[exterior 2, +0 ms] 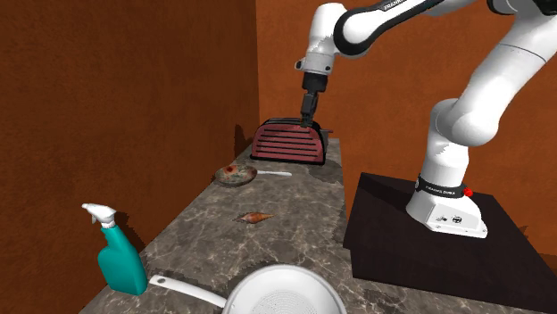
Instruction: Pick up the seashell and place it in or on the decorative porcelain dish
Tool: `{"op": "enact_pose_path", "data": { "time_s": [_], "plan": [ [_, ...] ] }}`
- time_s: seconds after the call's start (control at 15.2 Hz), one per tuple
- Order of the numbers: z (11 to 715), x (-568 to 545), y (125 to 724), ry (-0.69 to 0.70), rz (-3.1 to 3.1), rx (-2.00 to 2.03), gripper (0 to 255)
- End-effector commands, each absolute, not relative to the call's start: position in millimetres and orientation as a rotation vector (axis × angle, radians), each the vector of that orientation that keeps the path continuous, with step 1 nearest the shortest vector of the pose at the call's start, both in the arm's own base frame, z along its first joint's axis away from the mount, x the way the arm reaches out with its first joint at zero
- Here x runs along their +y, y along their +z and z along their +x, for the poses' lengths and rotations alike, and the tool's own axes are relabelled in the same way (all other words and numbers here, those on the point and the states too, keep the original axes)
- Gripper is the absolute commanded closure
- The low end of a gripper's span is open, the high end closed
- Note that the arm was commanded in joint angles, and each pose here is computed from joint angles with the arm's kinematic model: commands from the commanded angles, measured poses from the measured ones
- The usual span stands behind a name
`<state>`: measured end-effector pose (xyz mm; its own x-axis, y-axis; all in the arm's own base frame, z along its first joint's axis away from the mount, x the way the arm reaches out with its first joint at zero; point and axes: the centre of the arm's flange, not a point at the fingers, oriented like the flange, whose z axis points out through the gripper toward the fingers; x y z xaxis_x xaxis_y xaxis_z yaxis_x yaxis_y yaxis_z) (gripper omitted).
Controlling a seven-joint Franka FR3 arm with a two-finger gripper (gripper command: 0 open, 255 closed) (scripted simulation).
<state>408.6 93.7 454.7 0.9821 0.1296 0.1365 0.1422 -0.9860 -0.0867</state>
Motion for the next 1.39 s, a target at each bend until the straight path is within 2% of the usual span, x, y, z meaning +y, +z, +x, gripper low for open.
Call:
{"op": "enact_pose_path", "data": {
  "time_s": [0.0,1.32],
  "plan": [
    [419,102,436,-0.209,-3.033,-0.227,0],
    [519,228,226,-0.262,-3.047,-0.418,0]
  ]
}}
